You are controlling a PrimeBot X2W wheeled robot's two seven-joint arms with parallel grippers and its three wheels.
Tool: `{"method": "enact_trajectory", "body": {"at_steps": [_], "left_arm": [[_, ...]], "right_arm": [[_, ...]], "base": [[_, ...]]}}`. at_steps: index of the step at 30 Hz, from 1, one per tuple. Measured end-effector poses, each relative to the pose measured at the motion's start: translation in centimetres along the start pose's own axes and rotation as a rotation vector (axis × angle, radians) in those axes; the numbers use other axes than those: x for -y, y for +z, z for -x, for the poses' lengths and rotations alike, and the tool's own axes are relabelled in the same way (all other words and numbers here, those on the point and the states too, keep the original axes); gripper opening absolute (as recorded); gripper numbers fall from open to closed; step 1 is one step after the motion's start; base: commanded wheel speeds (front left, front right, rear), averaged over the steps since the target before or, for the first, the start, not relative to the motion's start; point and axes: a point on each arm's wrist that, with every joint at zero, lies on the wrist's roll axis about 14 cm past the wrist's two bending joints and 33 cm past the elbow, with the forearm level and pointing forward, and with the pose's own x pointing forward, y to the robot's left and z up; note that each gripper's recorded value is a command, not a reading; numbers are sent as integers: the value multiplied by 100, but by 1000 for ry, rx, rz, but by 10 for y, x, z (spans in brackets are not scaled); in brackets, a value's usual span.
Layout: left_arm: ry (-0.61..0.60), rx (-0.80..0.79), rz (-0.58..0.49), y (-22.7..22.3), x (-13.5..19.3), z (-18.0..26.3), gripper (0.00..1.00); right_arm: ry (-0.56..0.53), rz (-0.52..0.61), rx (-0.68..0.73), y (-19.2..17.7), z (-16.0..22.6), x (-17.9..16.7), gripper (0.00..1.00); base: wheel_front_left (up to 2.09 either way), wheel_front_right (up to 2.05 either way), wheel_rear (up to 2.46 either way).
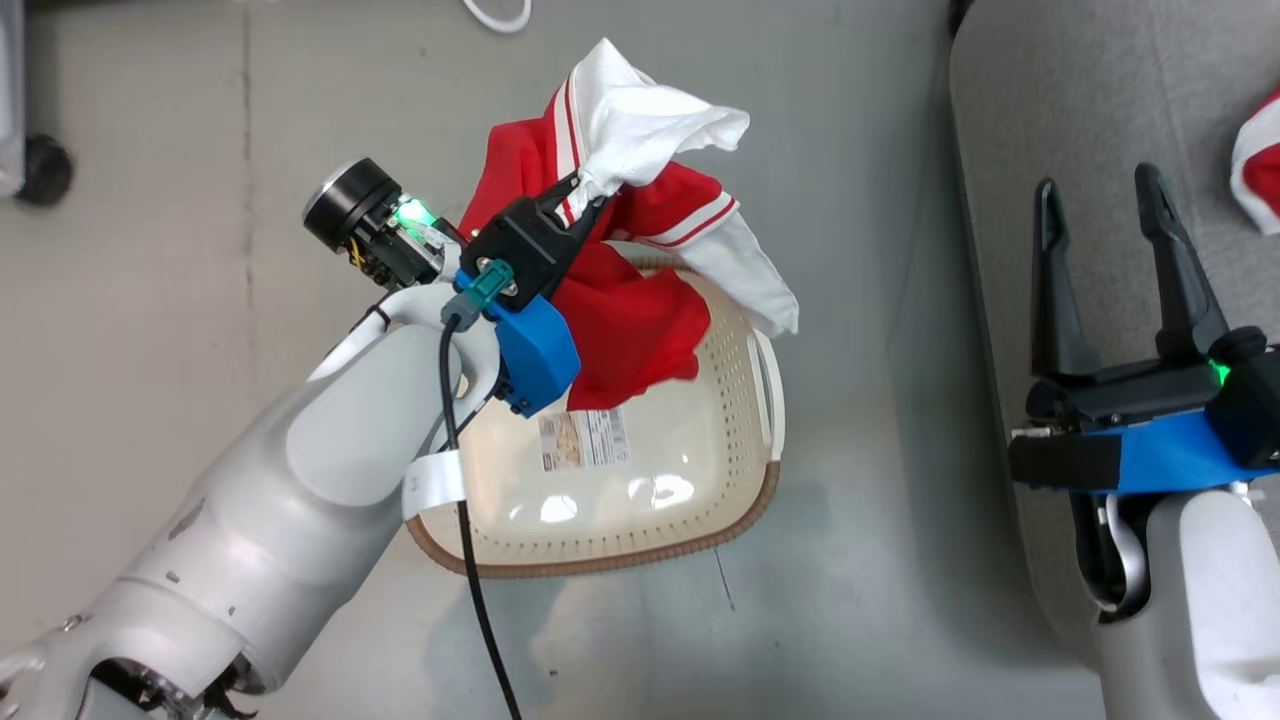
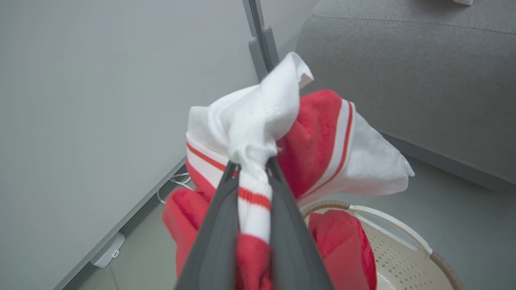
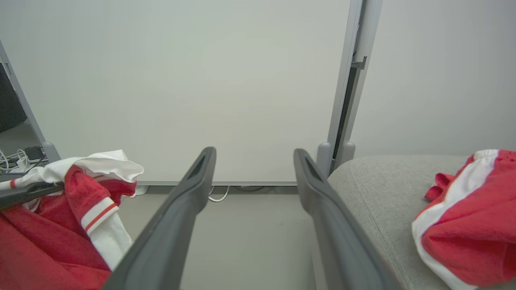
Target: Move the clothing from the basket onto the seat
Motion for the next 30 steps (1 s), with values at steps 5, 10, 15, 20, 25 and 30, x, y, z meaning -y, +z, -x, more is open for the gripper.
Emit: {"method": "enact_trajectory", "body": {"at_steps": [5, 10, 15, 20, 25, 30], "left_arm": [[75, 110, 25, 45, -10, 19, 0], [125, 202, 34, 82, -11, 39, 0], [144, 262, 13, 110, -3, 58, 0], [147, 309, -23, 134, 9, 74, 0], [152, 349, -47, 153, 17, 88, 0], [160, 368, -58, 161, 22, 97, 0]], "right_arm": [[1, -11, 20, 17, 13, -3, 100], [4, -24, 40, 34, 27, -6, 100], [3, -38, 48, 45, 44, -8, 100], [0, -46, 63, 56, 62, -8, 100], [1, -54, 77, 65, 75, -10, 100], [14, -61, 96, 73, 80, -15, 100]], "base": [[0, 0, 0], [0, 0, 0], [0, 0, 0], [0, 0, 0], [0, 0, 0], [0, 0, 0]]}}
